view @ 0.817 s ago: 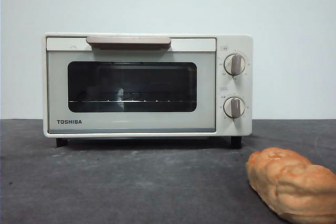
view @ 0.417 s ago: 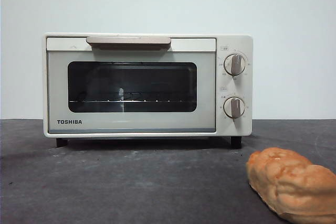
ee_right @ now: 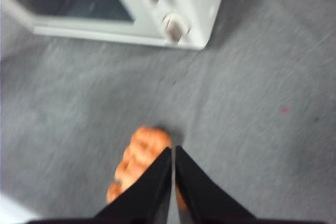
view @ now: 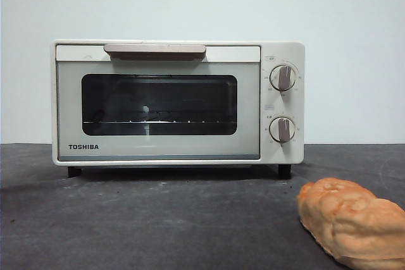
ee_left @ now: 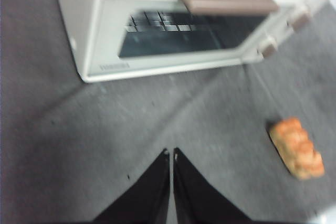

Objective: The left arm flap open the oven, the right arm pick bread and place it into oven, the left arm flap close the oven

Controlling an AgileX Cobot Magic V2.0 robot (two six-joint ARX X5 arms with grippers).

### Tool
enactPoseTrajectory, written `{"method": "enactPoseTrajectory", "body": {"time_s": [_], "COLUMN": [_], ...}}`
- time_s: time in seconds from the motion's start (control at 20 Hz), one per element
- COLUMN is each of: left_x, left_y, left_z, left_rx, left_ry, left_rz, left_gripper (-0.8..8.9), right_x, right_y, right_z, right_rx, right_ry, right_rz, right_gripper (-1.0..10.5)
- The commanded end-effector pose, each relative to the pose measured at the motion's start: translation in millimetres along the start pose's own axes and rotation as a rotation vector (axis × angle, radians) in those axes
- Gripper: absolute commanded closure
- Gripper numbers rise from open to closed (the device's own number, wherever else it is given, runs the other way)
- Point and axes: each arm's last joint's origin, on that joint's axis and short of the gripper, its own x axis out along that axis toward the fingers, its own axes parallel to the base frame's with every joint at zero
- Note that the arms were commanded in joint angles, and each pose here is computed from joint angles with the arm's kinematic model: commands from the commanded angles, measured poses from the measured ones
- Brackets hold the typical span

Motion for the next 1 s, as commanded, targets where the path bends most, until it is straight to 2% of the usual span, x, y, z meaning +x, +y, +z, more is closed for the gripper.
{"method": "enactPoseTrajectory", "body": {"time_s": [0.05,0.35,0.4,0.5,0.55,1.0], "left_x": [-3.4,-3.1,-3.1,-3.1,-3.1,-3.1], "left_y": [-3.8,-4.6,-4.6,-4.6,-4.6,-4.7], "left_z": [2.7,1.4,1.4,1.4,1.4,1.4], "left_rx": [0.062,0.064,0.064,0.064,0.064,0.064], "left_ry": [0.011,0.024,0.024,0.024,0.024,0.024], "left_rz": [-0.017,-0.024,-0.024,-0.024,-0.024,-0.024], "left_gripper": [7.96,7.96,7.95,7.96,7.96,7.95], "right_x": [-2.5,-1.6,-1.5,-1.5,-1.4,-0.4], "right_y": [4.4,7.5,7.7,7.6,7.6,10.3], "right_z": [1.8,0.5,0.5,0.6,0.6,-1.5], "right_rx": [-0.061,-0.073,-0.064,-0.049,-0.034,0.027], "right_ry": [0.012,0.028,0.028,0.029,0.029,0.056], "right_rz": [0.023,0.045,0.047,0.045,0.042,0.063], "right_gripper": [9.4,9.3,8.8,6.0,5.0,4.8]}}
